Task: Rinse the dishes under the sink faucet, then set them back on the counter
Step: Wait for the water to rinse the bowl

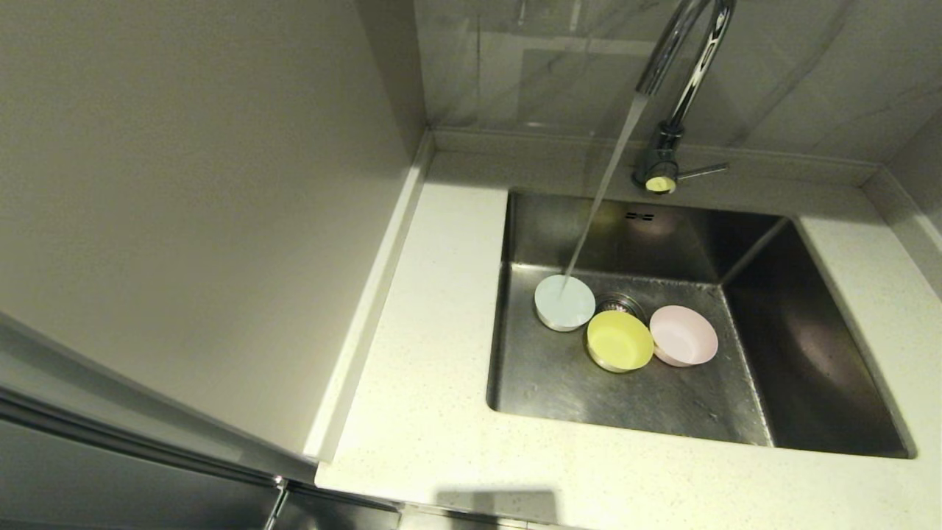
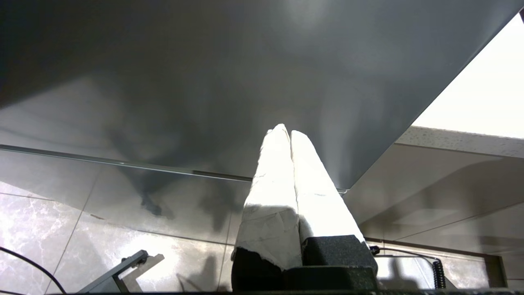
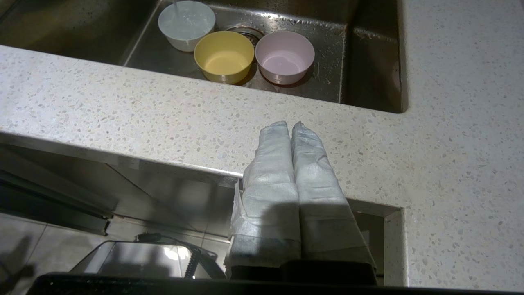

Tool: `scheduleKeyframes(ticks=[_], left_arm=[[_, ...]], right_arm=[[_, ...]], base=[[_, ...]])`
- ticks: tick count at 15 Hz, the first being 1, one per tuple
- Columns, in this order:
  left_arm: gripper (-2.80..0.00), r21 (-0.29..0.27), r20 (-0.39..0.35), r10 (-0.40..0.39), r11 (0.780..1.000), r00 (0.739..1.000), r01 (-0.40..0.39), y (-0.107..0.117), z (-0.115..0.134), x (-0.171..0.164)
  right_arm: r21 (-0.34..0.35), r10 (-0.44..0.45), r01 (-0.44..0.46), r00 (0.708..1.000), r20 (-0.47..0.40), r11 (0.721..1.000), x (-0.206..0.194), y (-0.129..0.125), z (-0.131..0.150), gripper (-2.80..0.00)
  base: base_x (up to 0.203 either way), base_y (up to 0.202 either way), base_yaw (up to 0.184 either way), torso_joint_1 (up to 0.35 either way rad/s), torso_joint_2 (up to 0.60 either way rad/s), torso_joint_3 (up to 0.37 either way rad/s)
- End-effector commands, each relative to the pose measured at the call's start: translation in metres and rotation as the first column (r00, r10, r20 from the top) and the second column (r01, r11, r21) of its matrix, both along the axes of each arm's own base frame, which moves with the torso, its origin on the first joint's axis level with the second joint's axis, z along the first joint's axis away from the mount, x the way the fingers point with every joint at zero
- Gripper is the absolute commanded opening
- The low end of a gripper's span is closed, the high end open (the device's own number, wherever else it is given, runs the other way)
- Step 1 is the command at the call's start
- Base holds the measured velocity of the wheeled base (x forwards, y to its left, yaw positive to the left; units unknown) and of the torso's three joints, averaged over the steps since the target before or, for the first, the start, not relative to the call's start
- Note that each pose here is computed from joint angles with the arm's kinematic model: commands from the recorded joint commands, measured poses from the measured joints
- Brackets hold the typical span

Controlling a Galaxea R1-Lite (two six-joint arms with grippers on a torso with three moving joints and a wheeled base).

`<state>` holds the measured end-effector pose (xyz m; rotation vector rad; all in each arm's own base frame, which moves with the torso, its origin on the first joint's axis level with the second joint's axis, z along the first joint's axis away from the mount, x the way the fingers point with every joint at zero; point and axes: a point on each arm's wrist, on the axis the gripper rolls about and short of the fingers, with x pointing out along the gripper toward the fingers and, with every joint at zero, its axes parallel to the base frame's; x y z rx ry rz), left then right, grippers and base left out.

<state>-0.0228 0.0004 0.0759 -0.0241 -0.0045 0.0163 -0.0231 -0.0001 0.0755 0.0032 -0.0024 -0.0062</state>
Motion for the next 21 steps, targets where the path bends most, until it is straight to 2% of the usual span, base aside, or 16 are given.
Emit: scheduleKeyframes(ticks=[1, 21], left_arm=[[-2.8, -0.001, 0.002, 0.0, 1.0, 1.0, 0.0, 0.0, 0.0, -0.0001], [-2.8, -0.001, 0.002, 0.0, 1.0, 1.0, 0.0, 0.0, 0.0, -0.0001]], right_arm=[[0.0, 0.0, 0.0, 1.0, -0.003, 1.0, 0.0002, 0.0, 0.0002, -2.8], [0.0, 0.0, 0.0, 1.0, -0.005, 1.0, 0.0004, 0.0, -0.0002, -2.8]], base=[[0.0, 0.0, 0.0, 0.0, 0.0, 0.0], [0.0, 0.0, 0.0, 0.0, 0.0, 0.0]])
